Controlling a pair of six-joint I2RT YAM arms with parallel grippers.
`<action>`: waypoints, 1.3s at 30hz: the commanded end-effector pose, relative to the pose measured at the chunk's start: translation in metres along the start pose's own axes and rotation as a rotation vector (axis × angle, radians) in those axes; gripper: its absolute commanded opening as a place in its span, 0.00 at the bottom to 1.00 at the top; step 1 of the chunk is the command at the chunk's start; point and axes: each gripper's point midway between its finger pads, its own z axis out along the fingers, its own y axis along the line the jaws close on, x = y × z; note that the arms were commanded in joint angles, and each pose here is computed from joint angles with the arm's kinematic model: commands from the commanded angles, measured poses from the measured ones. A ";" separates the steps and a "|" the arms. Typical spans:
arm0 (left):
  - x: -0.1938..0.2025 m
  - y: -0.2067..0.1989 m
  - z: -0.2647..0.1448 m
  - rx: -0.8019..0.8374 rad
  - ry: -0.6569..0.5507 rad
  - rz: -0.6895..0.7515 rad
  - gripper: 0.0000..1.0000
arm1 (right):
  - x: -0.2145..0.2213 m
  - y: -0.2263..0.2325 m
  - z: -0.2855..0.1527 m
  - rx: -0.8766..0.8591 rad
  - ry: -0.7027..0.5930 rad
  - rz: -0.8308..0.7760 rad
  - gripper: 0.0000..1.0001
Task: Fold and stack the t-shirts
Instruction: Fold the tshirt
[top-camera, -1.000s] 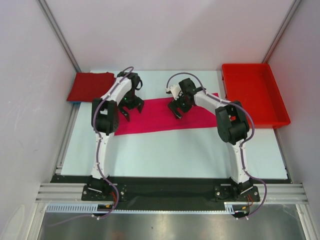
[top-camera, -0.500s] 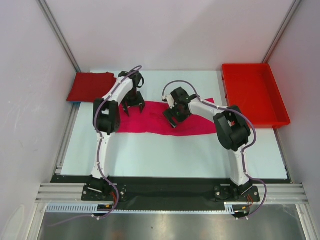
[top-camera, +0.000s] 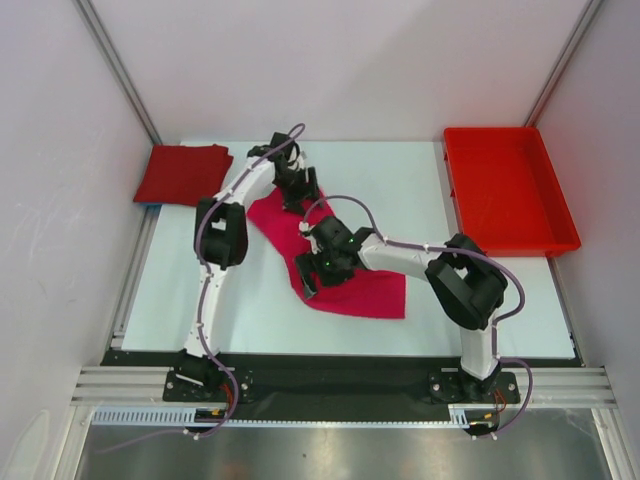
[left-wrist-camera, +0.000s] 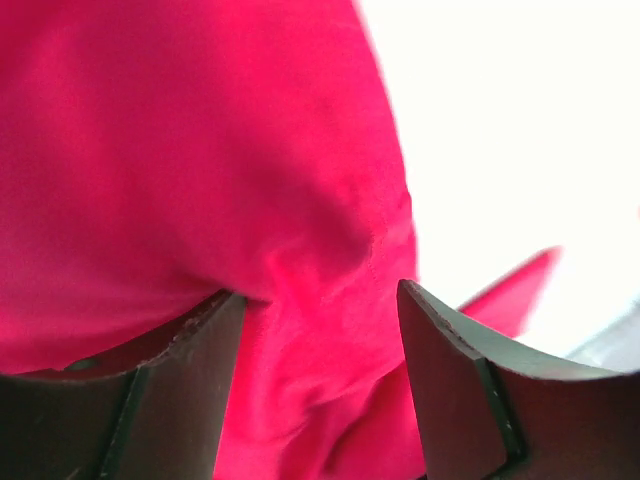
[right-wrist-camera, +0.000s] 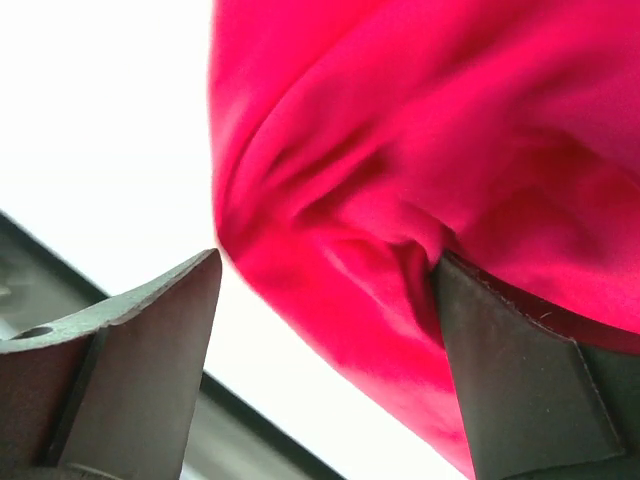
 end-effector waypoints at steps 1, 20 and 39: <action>-0.006 -0.087 0.054 0.442 -0.028 0.177 0.68 | 0.042 0.054 0.015 -0.185 0.140 0.227 0.91; -0.059 -0.116 -0.126 0.188 -0.480 0.174 0.72 | -0.024 -0.040 -0.149 0.083 -0.072 0.103 1.00; 0.013 -0.042 -0.007 -0.437 -0.410 -0.046 0.47 | 0.001 -0.133 -0.120 0.283 0.008 0.149 0.61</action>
